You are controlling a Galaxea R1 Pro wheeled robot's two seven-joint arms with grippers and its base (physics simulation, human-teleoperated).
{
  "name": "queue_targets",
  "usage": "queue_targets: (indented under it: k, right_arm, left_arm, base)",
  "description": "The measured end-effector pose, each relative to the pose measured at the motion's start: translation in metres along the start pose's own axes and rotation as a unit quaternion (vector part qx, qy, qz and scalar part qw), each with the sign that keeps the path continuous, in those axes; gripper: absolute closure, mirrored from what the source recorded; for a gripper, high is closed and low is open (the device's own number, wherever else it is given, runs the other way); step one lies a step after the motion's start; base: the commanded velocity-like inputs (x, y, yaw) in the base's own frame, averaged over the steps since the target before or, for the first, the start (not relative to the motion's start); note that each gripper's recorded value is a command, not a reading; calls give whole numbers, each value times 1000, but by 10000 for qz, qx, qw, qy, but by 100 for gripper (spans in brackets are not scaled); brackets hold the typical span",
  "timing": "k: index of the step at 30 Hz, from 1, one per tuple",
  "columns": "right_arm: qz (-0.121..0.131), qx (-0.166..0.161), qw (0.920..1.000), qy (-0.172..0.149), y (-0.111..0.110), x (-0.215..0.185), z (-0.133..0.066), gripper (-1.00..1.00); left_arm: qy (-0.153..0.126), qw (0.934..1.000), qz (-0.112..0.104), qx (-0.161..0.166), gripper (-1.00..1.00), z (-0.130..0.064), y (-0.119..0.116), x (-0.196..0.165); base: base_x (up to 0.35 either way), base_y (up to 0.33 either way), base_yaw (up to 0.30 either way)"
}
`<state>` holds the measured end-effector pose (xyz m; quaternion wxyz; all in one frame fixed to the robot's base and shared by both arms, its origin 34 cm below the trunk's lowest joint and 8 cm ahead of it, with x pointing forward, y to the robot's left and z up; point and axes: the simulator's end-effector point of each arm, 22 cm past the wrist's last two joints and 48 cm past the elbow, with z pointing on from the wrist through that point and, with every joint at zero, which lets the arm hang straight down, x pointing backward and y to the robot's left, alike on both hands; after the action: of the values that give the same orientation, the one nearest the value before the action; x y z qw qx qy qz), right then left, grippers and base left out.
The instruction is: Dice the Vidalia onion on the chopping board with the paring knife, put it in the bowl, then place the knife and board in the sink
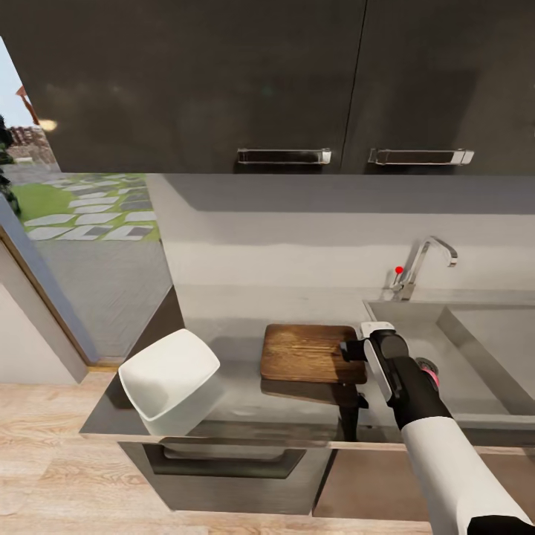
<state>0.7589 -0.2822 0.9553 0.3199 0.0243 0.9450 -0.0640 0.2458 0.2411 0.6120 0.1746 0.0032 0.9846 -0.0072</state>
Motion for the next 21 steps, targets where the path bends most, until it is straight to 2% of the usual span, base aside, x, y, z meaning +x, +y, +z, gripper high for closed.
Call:
queue_targets:
  k: [21]
  right_arm:
    - [-16,-122,9999,101,7,8,9,100]
  left_arm:
    - [92,10000,-4,7,-100,0,0,7]
  base:
    - [0,0,0]
